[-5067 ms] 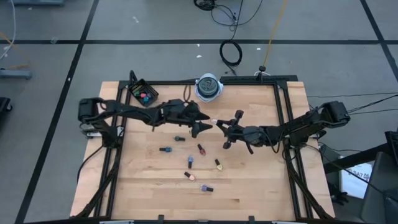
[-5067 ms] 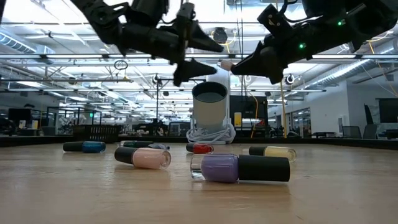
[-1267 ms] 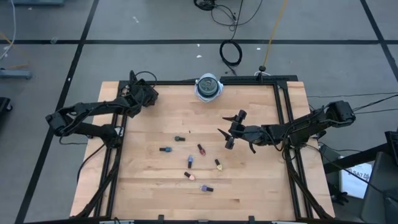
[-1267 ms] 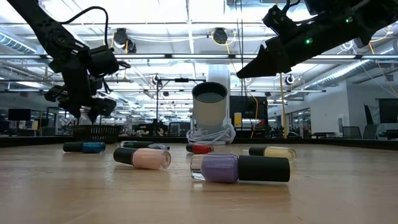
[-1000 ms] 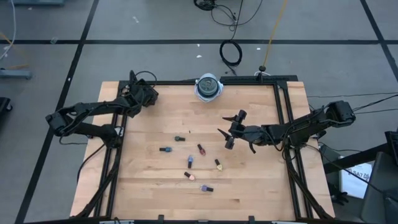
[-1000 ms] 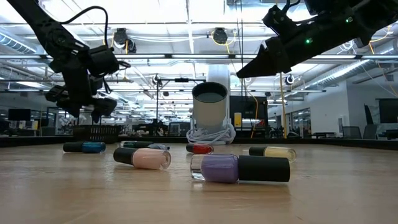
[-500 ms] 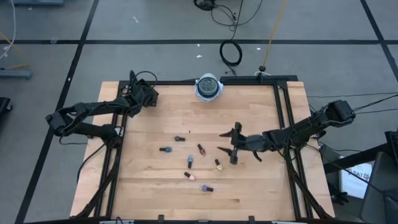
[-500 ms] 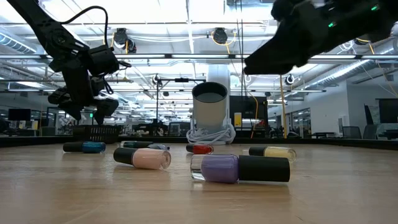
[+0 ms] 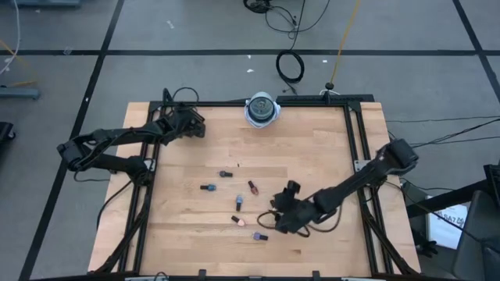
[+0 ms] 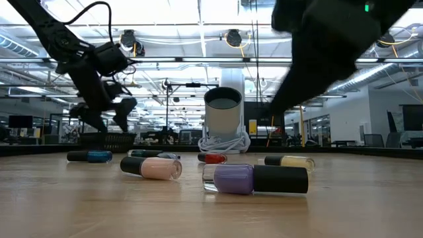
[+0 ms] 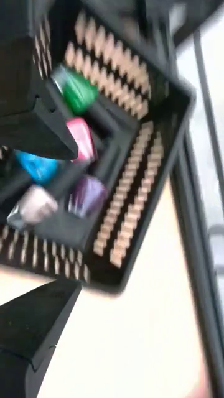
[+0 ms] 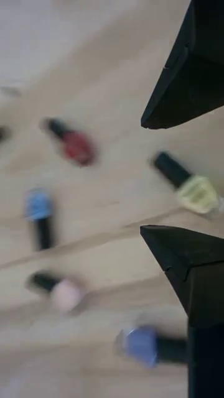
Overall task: Pick & Place Nail Polish
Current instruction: Put the yellow nail polish bottle into the black bin
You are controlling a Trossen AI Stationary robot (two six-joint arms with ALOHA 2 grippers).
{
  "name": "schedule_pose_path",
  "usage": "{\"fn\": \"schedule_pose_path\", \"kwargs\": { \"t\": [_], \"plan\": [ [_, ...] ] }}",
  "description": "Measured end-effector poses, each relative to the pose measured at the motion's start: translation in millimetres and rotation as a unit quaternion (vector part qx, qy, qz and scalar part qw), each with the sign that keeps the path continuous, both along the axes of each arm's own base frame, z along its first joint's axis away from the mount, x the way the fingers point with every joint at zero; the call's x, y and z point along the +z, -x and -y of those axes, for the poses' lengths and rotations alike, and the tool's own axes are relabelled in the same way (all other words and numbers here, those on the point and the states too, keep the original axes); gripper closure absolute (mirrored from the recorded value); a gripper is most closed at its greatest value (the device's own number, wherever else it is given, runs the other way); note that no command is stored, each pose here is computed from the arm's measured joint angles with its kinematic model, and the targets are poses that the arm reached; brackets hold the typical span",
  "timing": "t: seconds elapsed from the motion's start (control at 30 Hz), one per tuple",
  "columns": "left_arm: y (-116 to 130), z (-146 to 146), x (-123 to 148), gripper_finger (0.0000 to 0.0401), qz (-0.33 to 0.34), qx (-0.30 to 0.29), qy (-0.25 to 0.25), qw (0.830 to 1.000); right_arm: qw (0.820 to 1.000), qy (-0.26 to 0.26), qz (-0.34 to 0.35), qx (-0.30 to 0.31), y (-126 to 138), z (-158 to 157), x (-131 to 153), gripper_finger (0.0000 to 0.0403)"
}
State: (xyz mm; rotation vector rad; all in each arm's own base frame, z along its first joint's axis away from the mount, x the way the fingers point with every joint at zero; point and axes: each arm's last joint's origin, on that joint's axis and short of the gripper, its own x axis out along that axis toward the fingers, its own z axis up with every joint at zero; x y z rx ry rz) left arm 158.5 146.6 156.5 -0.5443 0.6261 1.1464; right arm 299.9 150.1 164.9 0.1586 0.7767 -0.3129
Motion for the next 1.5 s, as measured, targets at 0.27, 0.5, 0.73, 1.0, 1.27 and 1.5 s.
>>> {"fn": "schedule_pose_path", "kwargs": {
  "t": [0.27,0.5,0.73,1.0,1.27,1.5],
  "plan": [
    [-5.6,2.4,2.0,0.0091,0.009,-0.034,-0.007,0.999,0.992,-0.075,-0.087,-0.043,-6.4,1.2,-30.5,0.0152],
    [4.0,1.6,-0.6,0.0101,-0.074,0.047,-0.048,0.995,0.993,-0.070,-0.084,-0.039,-6.6,4.0,-26.1,0.0152],
    [17.2,2.2,-4.5,0.0099,-0.145,0.125,-0.063,0.979,0.991,-0.081,-0.097,-0.032,-5.4,3.5,-27.4,0.0152],
    [9.0,8.4,12.9,0.0107,-0.087,0.082,-0.062,0.991,0.991,-0.087,-0.094,-0.047,-5.1,3.7,-27.4,0.0152],
    [-0.5,29.4,40.0,0.0105,0.007,-0.038,-0.051,0.998,0.990,-0.082,-0.100,-0.049,-5.9,6.3,-30.0,0.0152],
    [-13.3,41.6,29.2,0.0105,0.026,-0.142,0.028,0.989,0.991,-0.084,-0.095,-0.049,-6.8,6.0,-29.6,0.0152]
  ]
}}
